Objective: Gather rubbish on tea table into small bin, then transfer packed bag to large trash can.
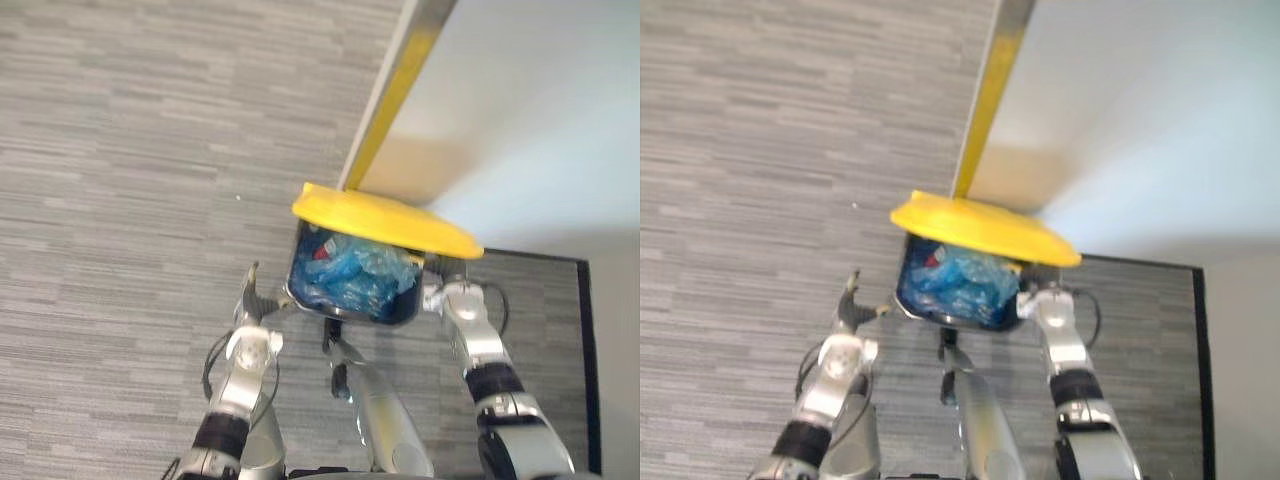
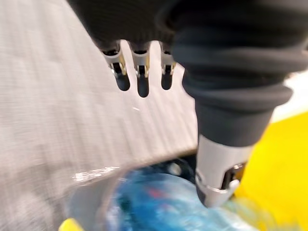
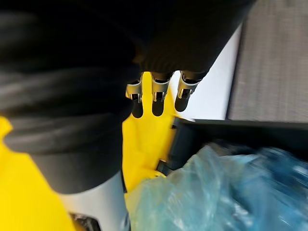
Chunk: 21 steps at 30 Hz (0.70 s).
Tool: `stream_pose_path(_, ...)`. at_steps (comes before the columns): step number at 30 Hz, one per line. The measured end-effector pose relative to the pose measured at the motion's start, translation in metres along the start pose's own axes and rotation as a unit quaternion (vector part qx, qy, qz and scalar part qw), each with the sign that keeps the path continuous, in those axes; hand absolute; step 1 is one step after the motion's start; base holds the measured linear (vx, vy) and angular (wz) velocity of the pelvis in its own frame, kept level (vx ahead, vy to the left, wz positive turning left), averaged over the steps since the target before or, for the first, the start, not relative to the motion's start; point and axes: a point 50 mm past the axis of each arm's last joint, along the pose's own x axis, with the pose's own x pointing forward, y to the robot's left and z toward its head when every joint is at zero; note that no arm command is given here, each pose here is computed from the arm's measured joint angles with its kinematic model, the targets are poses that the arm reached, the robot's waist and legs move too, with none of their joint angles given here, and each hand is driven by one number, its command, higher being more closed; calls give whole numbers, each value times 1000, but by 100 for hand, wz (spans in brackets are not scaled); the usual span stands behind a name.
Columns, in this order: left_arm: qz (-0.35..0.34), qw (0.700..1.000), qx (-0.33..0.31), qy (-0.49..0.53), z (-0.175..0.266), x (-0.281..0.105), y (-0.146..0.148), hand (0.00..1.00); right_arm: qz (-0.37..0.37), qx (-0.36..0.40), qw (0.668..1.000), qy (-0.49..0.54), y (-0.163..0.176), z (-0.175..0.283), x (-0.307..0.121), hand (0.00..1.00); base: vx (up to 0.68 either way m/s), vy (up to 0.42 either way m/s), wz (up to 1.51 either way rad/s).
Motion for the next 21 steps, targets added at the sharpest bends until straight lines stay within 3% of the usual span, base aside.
stream_pose_path(3,18,996,-26,78,-36,-3,11,0,6,9,1000,20,5,-15,-13,0,-1,62,-6)
stream_pose_path(7,49,969,-110,216,-91,-18,14,0,21,18,998,53,18,-40,-37,0,-174,156,-51)
stream_pose_path(11,68,954,-124,264,-111,-26,19,0,42,3,990,132,29,-85,-72,0,-265,95,-72)
stream_pose_path(15,36,956,-106,270,-112,-29,6,0,-9,-2,950,312,1,-167,-133,0,-66,-90,-23)
stream_pose_path(21,6,944,-137,300,-114,-33,-18,0,-68,2,919,388,-15,-192,-139,0,-52,-152,-51)
